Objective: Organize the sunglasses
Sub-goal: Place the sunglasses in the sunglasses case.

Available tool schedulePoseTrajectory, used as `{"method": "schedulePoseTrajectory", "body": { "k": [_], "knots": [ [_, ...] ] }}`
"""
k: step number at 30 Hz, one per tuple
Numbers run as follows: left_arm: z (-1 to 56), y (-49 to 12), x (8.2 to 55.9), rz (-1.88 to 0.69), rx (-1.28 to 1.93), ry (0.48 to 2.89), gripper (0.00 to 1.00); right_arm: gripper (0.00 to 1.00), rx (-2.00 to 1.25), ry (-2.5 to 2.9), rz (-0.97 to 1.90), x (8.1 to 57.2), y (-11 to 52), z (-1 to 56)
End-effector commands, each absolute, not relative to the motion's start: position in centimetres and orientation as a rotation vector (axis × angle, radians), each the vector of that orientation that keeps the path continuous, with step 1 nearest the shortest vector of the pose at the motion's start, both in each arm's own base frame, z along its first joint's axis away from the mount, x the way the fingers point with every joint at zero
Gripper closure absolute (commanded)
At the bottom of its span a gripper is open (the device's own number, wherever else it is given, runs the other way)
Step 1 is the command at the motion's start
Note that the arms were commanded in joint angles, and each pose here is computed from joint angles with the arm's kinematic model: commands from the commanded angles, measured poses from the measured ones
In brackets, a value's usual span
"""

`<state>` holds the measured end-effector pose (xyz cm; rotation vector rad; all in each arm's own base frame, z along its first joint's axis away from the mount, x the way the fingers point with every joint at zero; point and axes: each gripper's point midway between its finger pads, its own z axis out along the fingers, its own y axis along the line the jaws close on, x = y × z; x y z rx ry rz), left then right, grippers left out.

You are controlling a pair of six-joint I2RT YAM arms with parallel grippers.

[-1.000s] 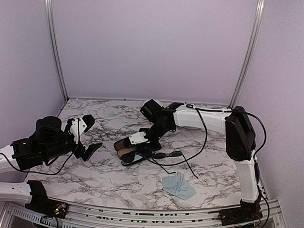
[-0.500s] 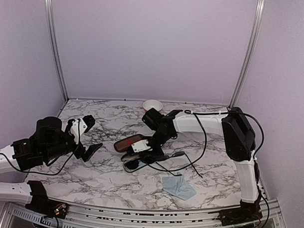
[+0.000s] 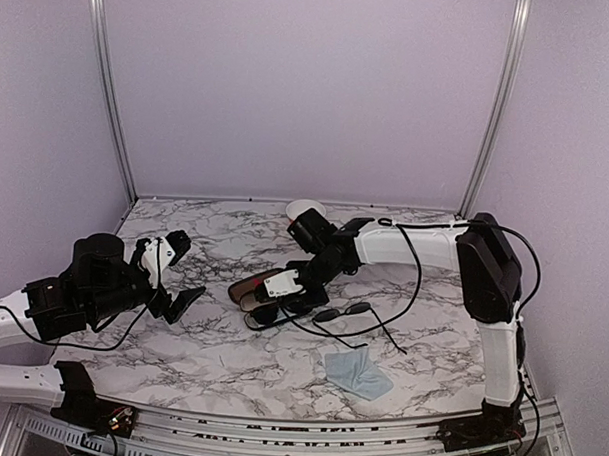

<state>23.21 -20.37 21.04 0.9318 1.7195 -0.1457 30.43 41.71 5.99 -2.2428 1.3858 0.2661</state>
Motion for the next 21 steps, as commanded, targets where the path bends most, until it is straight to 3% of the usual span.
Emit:
{"method": "schedulePoseTrajectory", "body": {
  "k": [1, 21],
  "knots": [
    [20.8, -20.8, 23.1, -0.162, 0.945, 1.705, 0.01, 1.00, -2.181, 1.361, 0.198, 31.5, 41.8, 8.1],
    [20.6, -20.9, 23.0, -0.166, 0.955, 1.708, 0.01, 1.00, -2.200, 1.255, 0.167, 30.0, 43.3, 5.8]
  ]
}}
